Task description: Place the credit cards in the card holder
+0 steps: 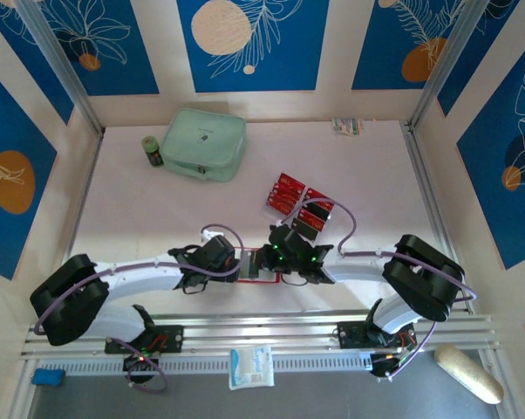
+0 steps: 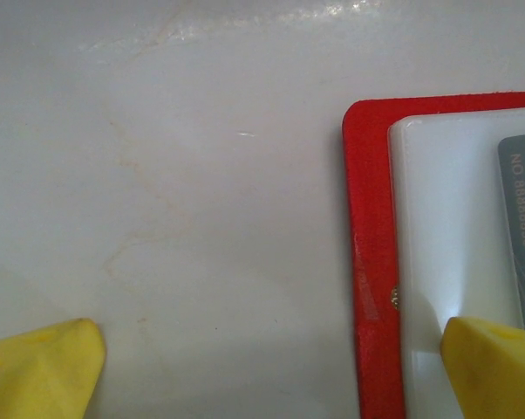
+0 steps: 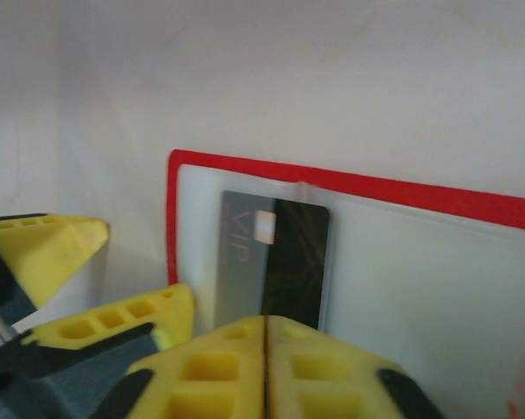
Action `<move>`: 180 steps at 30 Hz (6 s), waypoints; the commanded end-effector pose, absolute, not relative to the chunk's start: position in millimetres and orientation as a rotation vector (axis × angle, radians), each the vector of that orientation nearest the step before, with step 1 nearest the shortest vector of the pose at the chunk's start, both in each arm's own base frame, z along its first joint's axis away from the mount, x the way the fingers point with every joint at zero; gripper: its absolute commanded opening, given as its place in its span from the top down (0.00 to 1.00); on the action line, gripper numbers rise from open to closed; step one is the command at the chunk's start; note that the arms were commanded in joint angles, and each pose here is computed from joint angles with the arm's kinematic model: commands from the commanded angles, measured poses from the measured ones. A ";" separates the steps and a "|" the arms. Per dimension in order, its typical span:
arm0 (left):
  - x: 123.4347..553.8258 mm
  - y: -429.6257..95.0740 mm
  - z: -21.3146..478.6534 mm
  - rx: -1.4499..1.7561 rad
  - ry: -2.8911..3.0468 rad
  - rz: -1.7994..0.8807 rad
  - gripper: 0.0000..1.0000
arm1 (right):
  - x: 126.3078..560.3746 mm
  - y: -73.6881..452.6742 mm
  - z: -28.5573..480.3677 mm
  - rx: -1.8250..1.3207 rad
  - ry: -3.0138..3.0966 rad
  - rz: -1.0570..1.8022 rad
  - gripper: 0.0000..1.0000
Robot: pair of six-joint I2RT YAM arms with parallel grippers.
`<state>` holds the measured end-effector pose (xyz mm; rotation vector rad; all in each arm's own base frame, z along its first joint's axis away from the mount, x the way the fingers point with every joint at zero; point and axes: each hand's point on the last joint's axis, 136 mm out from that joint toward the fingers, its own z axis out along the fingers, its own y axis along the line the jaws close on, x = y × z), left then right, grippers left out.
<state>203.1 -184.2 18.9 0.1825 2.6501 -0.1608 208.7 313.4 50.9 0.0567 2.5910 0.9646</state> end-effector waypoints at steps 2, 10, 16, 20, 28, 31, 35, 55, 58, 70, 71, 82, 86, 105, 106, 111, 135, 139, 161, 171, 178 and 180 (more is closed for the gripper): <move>187.1 -165.6 8.0 0.191 2.702 -0.086 0.00 | 201.9 318.6 39.7 -0.040 2.676 0.917 1.00; 185.8 -164.2 9.0 0.184 2.697 -0.097 0.00 | 202.4 316.4 24.9 -0.023 2.711 0.861 1.00; 185.5 -164.4 9.4 0.185 2.694 -0.104 0.00 | 200.5 324.8 18.0 -0.029 2.735 0.868 1.00; 187.0 -165.8 13.3 0.183 2.683 -0.116 0.00 | 198.6 334.7 15.6 -0.039 2.750 0.884 1.00; 192.9 -164.4 32.7 0.190 2.637 -0.110 0.00 | 200.3 345.1 29.1 -0.059 2.735 0.932 1.00; 190.3 -161.2 26.9 0.194 2.649 -0.096 0.00 | 202.8 341.5 44.2 -0.070 2.704 0.947 1.00; 186.0 -158.4 14.2 0.185 2.674 -0.090 0.00 | 204.7 331.2 59.7 -0.089 2.673 0.920 1.00; 182.3 -156.1 3.9 0.179 2.682 -0.094 0.00 | 204.6 318.8 33.6 -0.078 2.735 0.837 1.00; 182.7 -156.5 4.1 0.176 2.681 -0.100 0.00 | 205.5 325.1 31.7 -0.092 2.741 0.843 1.00; 183.3 -158.6 5.2 0.166 2.677 -0.118 0.00 | 200.4 342.0 25.4 -0.149 2.772 0.837 1.00; 183.1 -159.0 6.6 0.165 2.675 -0.123 0.00 | 200.5 341.3 25.7 -0.146 2.771 0.836 1.00; 191.8 -154.5 53.3 0.099 2.580 -0.166 0.00 | 203.5 333.5 40.1 -0.124 2.744 0.834 1.00; 197.5 -165.5 69.2 0.096 2.562 -0.215 0.00 | 205.2 330.9 46.4 -0.120 2.729 0.836 1.00; 251.9 -208.2 159.1 -0.141 2.429 -0.326 0.00 | 219.8 310.2 76.1 -0.112 2.755 0.792 1.00; 252.3 -207.8 159.3 -0.137 2.427 -0.329 0.00 | 220.5 306.6 78.9 -0.109 2.749 0.785 1.00; 249.1 -215.7 145.6 -0.113 2.437 -0.394 0.00 | 224.1 289.0 81.3 -0.079 2.735 0.755 1.00; 227.3 -235.8 65.5 0.118 2.656 -0.307 0.00 | 225.7 272.9 29.9 -0.109 2.865 0.747 1.00; 223.6 -234.2 53.1 0.136 2.680 -0.283 0.00 | 223.6 271.0 20.2 -0.114 2.893 0.735 1.00; 217.6 -249.5 36.9 0.217 2.675 -0.347 0.00 | 218.0 283.9 3.9 -0.026 2.912 0.870 1.00; 214.3 -251.6 28.1 0.241 2.676 -0.346 0.00 | 217.2 287.8 2.7 0.021 2.909 0.925 1.00; 210.3 -248.9 20.9 0.238 2.685 -0.347 0.06 | 219.7 288.7 7.0 0.028 2.896 0.942 1.00; 208.7 -248.6 19.0 0.237 2.687 -0.352 0.10 | 220.4 288.6 9.2 0.029 2.891 0.945 1.00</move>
